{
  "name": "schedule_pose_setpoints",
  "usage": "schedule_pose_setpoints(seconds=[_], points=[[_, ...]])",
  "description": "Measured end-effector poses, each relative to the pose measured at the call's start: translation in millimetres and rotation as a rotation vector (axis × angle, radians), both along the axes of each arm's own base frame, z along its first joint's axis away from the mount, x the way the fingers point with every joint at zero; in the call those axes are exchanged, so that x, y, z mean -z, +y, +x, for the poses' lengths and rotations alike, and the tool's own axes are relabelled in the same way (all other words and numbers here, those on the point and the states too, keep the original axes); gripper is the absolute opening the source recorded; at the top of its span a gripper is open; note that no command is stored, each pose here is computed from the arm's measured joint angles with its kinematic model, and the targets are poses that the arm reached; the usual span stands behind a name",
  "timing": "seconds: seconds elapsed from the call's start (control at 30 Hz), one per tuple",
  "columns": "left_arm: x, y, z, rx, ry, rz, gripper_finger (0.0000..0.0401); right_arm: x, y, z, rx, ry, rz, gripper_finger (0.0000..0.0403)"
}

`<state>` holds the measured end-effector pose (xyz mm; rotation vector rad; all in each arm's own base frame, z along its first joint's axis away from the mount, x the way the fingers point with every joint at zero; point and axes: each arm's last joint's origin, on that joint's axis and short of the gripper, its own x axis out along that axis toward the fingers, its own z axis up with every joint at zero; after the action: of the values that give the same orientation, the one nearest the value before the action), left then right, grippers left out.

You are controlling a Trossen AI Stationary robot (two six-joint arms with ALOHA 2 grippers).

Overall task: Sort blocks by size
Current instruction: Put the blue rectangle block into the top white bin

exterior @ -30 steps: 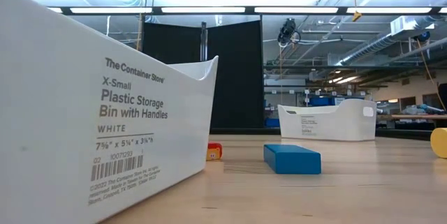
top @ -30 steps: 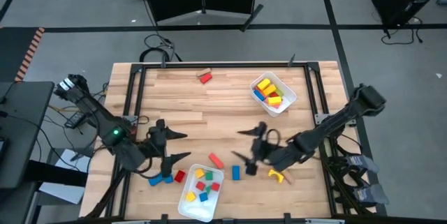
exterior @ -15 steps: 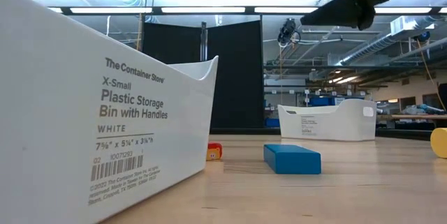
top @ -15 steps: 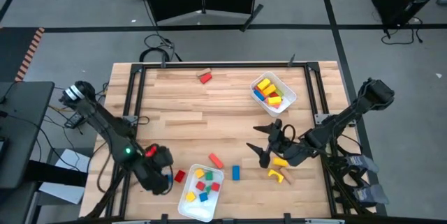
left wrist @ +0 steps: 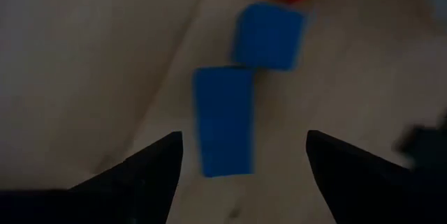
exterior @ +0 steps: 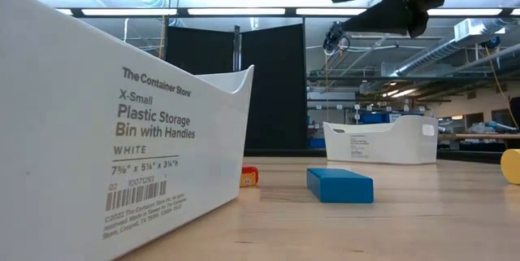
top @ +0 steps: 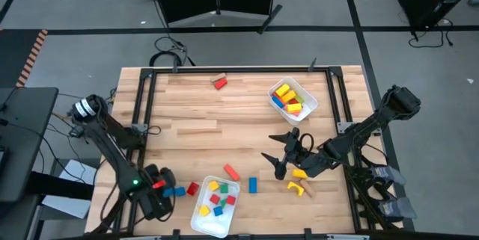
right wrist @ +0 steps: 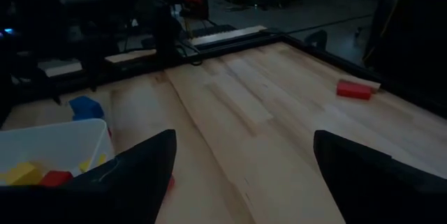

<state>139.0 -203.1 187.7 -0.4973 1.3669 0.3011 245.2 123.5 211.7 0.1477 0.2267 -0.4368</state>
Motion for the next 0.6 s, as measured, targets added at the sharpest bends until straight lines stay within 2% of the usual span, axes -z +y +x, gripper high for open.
schedule_pose_setpoints(seconds=[0.2,0.4,0.6], points=[[15.9,-2.0,0.3,-0.001,0.049,0.053,0.0310,-1.4,0.3,0.5,-0.004,-0.009,-0.003,0.0347],[30.8,-9.5,4.6,0.005,0.077,0.057,0.0305,-2.1,0.6,0.8,-0.009,-0.013,-0.007,0.0346],[45.7,-16.6,8.3,0.013,0.112,0.061,0.0264,-2.7,0.7,1.0,-0.013,-0.012,-0.018,0.0339]])
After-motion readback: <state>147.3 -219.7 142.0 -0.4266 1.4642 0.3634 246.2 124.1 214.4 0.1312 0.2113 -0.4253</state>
